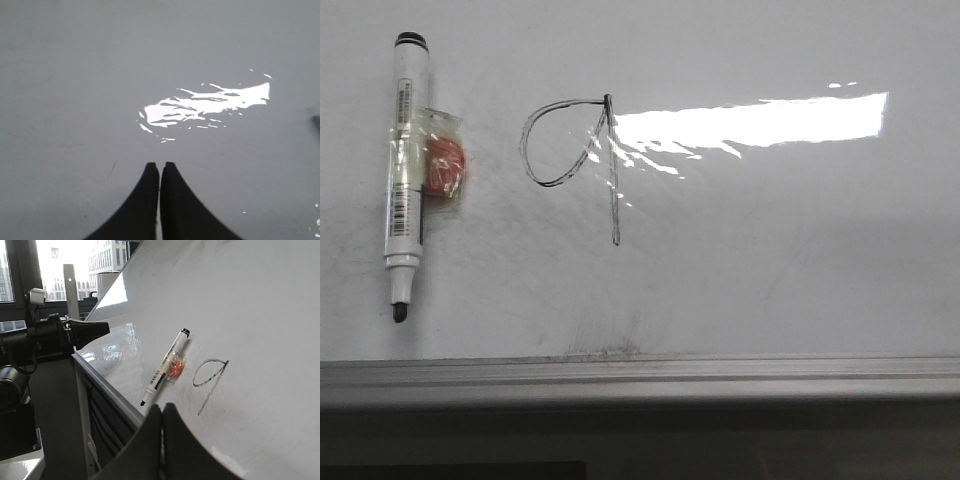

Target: Write number 9 on whiteboard

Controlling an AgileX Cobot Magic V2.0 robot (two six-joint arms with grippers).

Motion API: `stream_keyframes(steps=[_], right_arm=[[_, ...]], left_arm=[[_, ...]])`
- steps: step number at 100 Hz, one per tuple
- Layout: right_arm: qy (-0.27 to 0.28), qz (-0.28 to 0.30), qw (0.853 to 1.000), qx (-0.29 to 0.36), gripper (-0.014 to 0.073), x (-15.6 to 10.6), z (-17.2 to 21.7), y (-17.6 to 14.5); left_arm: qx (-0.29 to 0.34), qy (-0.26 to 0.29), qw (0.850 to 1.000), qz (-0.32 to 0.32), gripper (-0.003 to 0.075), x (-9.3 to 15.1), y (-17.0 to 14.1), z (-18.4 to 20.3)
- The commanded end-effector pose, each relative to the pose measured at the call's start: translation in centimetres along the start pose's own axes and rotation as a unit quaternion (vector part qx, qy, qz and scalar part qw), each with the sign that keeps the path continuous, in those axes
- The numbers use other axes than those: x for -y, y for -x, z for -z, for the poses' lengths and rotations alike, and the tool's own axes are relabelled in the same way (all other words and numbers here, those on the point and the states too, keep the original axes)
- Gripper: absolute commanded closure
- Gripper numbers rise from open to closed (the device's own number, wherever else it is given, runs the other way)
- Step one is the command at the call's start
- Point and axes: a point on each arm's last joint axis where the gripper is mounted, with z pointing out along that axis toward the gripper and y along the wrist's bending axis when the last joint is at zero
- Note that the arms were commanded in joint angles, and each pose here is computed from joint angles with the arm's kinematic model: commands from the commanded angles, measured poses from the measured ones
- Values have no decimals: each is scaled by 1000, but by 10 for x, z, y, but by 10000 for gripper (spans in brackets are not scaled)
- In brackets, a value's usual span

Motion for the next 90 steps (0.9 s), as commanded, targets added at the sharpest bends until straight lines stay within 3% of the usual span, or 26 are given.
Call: stream_keyframes(steps=[1,22,51,73,74,90], right_arm=[[1,9,998,58,658,0,2,17],[1,9,998,58,658,0,2,17],[1,9,998,58,658,0,2,17],[1,9,998,58,658,0,2,17],[-37,18,997,57,658,4,2,17],[-37,18,997,57,658,4,2,17]], left_arm=[[22,19,999,19,741,-2,-6,1],[-9,73,997,13,741,-7,-13,3],[-175,77,980,56,741,-4,-43,8],[-175,76,980,57,741,-4,-43,8],[-175,76,980,57,741,-4,-43,8],[-174,76,980,57,741,-4,-42,8]])
